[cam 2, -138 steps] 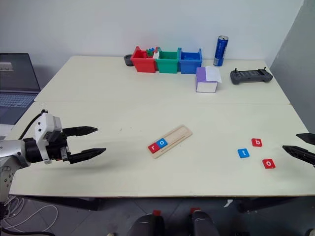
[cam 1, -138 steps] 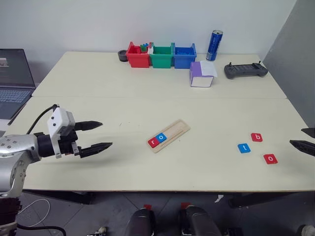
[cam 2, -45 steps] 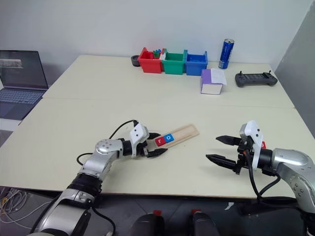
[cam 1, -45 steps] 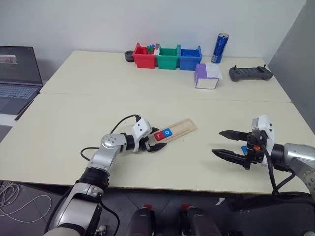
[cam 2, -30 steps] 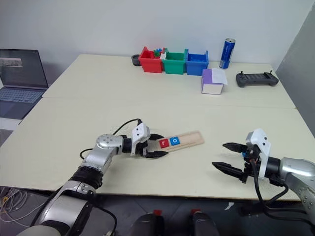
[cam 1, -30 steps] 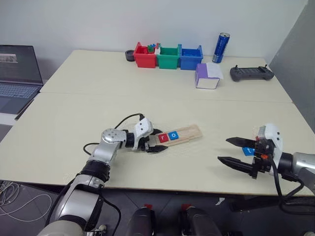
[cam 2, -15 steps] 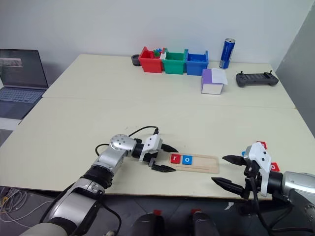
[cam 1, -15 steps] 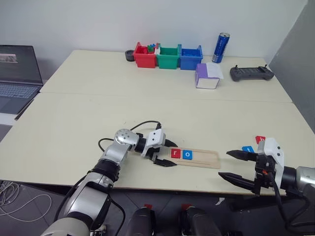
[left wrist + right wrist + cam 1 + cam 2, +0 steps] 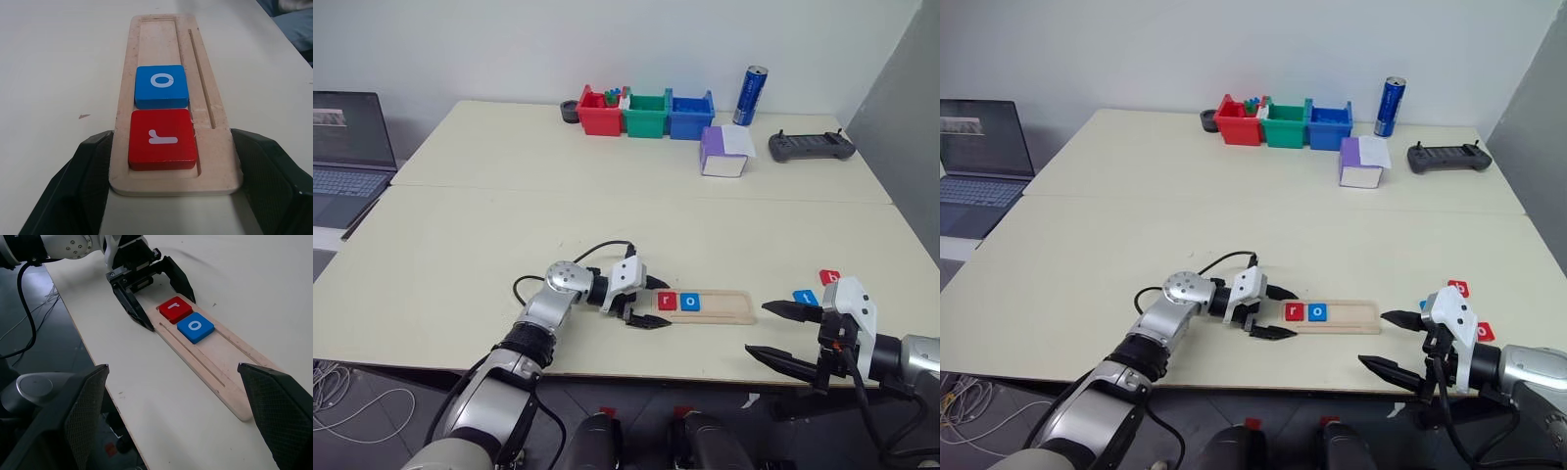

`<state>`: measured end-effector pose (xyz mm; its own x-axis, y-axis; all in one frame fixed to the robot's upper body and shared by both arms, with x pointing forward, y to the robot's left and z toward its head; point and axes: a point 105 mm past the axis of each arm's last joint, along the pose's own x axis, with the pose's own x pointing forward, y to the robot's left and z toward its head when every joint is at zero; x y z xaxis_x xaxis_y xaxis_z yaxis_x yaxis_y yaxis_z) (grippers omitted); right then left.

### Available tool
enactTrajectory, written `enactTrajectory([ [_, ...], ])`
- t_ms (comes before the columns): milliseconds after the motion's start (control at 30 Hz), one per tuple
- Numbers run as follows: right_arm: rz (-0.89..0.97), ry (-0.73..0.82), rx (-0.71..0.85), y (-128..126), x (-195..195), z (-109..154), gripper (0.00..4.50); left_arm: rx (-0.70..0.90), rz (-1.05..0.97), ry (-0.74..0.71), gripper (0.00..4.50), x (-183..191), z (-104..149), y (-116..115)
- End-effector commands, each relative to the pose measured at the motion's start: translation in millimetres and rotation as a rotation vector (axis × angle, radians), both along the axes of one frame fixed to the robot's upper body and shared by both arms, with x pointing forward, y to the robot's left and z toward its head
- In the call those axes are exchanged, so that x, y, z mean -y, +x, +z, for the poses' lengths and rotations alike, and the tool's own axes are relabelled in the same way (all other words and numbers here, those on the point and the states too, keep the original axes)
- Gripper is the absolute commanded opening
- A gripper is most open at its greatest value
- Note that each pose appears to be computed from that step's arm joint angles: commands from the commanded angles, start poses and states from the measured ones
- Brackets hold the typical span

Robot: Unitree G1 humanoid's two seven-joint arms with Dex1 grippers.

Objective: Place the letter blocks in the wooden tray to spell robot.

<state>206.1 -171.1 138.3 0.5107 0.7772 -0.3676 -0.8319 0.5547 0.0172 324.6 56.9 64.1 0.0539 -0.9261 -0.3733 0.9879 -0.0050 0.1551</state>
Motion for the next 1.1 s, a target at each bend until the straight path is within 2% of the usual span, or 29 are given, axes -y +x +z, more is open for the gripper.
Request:
enactTrajectory([
  [33, 0.017, 0.008, 0.021, -0.2, -0.3, 5.8, 4.50, -0.013, 0.034, 0.018, 3.38, -6.6, -3.2, 1.4],
  [400, 0.016, 0.000, 0.022, 1.5, 3.3, 7.1, 4.50, -0.023, 0.026, 0.018, 3.38, -5.3, -2.1, -2.0],
  [500, 0.016, 0.003, 0.023, 1.7, 2.6, 7.1, 4.50, -0.020, 0.004, 0.020, 4.41, -4.9, -2.0, -4.7],
  [533, 0.016, 0.004, 0.023, 1.9, 2.5, 7.2, 4.50, -0.022, -0.001, 0.023, 4.46, -5.1, -2.2, -5.4],
  [733, 0.017, 0.007, 0.024, 2.6, 2.2, 7.2, 4.50, 0.011, -0.013, 0.042, 4.46, -9.2, 1.5, -3.4],
  [1000, -0.024, -0.014, 0.036, 4.5, 16.4, 12.4, 4.50, 0.058, -0.021, -0.037, 4.46, -34.1, 33.0, -2.9],
  [1100, -0.057, -0.039, 0.046, 5.5, 27.6, 16.4, 4.50, 0.091, 0.012, -0.117, 4.46, -58.4, 49.5, -5.0],
])
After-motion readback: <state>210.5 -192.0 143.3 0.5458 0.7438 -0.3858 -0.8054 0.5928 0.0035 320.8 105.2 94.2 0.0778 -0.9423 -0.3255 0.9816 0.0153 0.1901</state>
